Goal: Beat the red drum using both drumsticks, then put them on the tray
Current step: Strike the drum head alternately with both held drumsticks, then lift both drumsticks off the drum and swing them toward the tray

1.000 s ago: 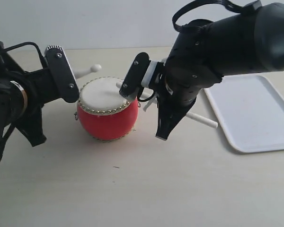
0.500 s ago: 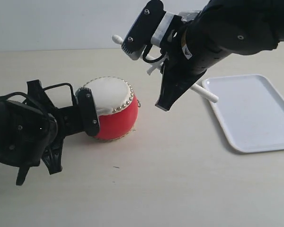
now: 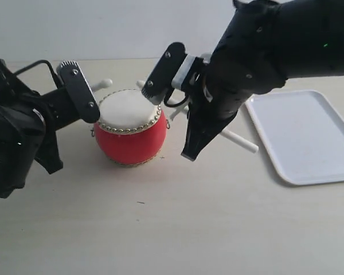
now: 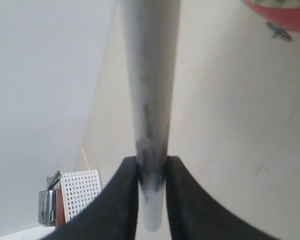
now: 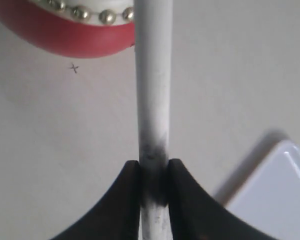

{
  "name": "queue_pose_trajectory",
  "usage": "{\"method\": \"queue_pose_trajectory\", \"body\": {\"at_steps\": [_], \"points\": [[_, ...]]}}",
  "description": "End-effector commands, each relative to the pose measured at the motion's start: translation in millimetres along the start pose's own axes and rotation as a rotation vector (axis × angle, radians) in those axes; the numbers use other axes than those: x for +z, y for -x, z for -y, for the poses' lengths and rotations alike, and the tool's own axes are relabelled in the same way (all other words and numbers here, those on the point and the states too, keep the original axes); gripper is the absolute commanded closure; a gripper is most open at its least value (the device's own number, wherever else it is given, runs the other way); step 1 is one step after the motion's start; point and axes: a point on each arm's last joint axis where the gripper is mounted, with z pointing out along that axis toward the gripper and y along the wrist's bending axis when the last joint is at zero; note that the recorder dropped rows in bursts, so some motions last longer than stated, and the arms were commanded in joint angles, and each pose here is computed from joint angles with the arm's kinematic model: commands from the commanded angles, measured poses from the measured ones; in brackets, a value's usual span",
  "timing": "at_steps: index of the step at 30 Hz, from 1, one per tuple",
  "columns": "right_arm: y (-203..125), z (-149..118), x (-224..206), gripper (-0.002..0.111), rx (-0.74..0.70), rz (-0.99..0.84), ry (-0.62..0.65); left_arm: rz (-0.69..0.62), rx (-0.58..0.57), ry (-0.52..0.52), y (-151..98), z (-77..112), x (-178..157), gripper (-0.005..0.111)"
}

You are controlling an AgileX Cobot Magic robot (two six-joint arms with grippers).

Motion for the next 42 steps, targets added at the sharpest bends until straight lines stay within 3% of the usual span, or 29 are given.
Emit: {"method": "queue_pose_trajectory", "body": {"at_steps": [1,5,11,15,21,29,36,42], "points": [[-0.5,-9.1,24.9,0.108,-0.014,-0.052,0.030,0.041,-0.098,0.042,-3.3,-23.6,-15.5,0.107],[0.6,-13.9,34.8,0.108,-0.006,-0.047,0.051,0.076,-0.131,0.038,-4.2,-31.1,-22.5,0.107],[4.5,-11.1,27.6,0.108,0.001,0.001,0.044,0.127,-0.165,-0.032,-0.7,-28.0,-25.5,0.107],[5.8,2.6,8.1,0.108,0.069,0.047,-0.023,0.246,-0.214,-0.161,11.0,-18.0,-28.6,0.107],[-2.0,40.8,-40.0,0.108,0.326,0.164,-0.147,0.547,-0.322,-0.469,42.4,-3.1,-48.7,0.107],[-39.4,83.5,-86.5,0.108,0.513,0.140,-0.257,0.813,-0.546,-0.715,92.4,-37.1,-88.4,0.107],[-69.9,105.9,-98.5,0.108,0.628,0.044,-0.318,0.842,-0.768,-0.825,134.2,-54.9,-90.9,0.107],[-86.3,117.3,-94.8,0.108,0.717,-0.003,-0.303,0.847,-0.838,-1.023,178.4,-28.0,-72.0,0.107]]}}
